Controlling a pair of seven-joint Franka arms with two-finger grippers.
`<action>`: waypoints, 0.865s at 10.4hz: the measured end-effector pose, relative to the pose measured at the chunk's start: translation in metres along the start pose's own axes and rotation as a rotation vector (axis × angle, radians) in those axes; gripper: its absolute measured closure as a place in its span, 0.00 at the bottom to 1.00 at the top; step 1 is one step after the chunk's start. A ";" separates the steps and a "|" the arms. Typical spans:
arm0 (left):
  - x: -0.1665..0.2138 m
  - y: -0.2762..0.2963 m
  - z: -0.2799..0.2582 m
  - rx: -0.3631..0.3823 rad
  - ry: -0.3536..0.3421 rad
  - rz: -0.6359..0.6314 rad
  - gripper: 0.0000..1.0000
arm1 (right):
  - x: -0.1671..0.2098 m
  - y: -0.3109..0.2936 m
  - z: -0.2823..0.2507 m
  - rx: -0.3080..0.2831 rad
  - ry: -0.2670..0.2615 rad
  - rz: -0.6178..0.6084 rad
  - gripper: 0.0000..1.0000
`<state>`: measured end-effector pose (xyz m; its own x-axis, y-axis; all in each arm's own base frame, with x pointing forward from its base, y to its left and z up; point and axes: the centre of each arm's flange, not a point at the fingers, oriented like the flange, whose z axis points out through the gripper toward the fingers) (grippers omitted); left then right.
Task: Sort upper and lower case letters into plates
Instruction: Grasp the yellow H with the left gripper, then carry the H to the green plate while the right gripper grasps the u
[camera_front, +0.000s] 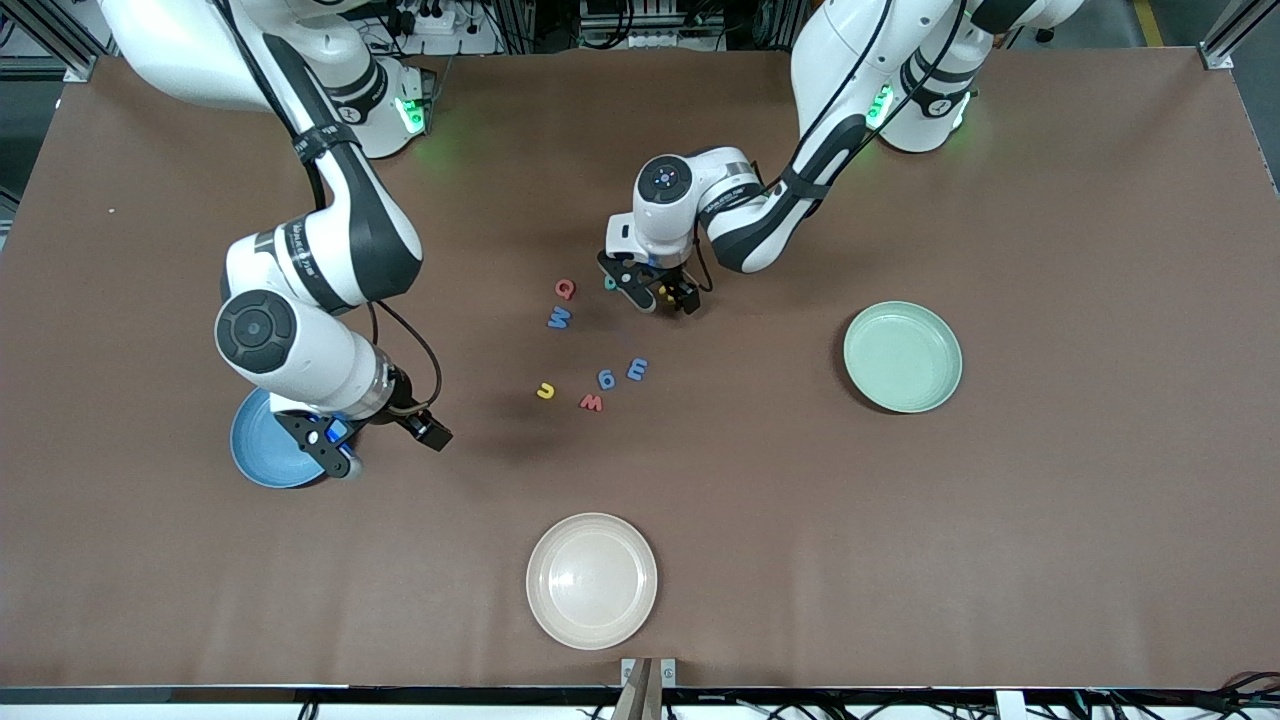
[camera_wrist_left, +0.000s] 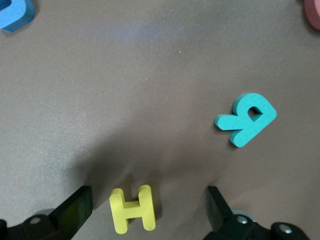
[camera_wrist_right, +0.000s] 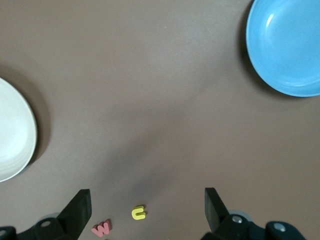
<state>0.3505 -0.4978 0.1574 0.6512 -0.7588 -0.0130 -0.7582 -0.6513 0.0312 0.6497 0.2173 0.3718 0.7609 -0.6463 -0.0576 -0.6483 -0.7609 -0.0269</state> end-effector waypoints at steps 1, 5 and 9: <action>-0.002 -0.001 -0.001 0.001 -0.001 -0.001 0.08 | -0.001 -0.002 -0.001 0.005 0.001 -0.005 0.00; -0.007 -0.004 -0.002 0.004 -0.003 -0.005 0.35 | -0.001 -0.005 -0.009 0.021 0.011 -0.012 0.00; -0.007 -0.004 -0.003 0.004 -0.003 -0.030 0.59 | -0.006 -0.012 -0.017 0.038 0.015 -0.028 0.00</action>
<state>0.3493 -0.4895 0.1599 0.6738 -0.7387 -0.0173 -0.7382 -0.6740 0.0265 0.6535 0.2293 0.3891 0.7787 -0.6260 -0.0409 -0.6273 -0.7759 -0.0664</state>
